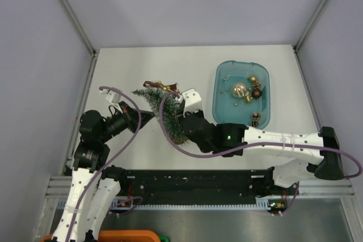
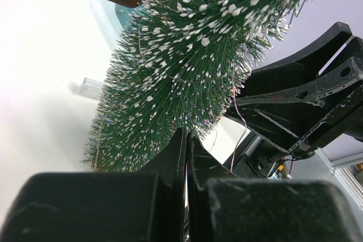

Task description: Decorate the small christmas tree

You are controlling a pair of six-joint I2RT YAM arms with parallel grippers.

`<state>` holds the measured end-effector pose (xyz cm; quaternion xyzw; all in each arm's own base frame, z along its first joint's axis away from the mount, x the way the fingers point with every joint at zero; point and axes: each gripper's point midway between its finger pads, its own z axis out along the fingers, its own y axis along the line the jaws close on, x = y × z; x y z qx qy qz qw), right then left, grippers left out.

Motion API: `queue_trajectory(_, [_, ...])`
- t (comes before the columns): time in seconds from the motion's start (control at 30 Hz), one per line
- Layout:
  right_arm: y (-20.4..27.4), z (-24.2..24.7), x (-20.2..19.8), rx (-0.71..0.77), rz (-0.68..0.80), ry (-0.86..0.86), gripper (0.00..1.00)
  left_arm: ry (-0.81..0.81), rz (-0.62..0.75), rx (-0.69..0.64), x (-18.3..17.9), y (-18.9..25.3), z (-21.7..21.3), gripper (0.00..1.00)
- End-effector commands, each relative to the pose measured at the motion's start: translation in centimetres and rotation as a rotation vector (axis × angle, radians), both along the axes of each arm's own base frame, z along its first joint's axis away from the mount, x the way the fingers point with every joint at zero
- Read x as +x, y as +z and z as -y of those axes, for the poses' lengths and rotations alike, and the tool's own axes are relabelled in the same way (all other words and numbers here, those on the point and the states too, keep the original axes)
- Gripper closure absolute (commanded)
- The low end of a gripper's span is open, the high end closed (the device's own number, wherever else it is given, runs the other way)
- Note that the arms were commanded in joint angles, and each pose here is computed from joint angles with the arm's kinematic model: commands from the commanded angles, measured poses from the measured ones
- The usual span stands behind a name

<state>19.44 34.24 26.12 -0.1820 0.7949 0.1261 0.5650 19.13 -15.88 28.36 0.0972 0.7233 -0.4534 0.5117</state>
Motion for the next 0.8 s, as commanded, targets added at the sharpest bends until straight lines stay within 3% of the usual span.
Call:
queue_trajectory(0.0, [1.8,-0.4,-0.9,0.065,-0.002,0.022,1.00,0.001,0.070,-0.017,0.0,1.5,0.0,1.00])
queue_trajectory(0.57, [4.6,-2.2,-0.5,0.114,0.060,0.032,1.00,0.002,0.073,-0.026,0.0,1.8,0.0,1.00])
queue_trajectory(0.77, [3.6,-2.2,-0.2,0.087,0.061,0.013,1.00,-0.003,0.078,-0.028,-0.1,2.0,0.0,1.00])
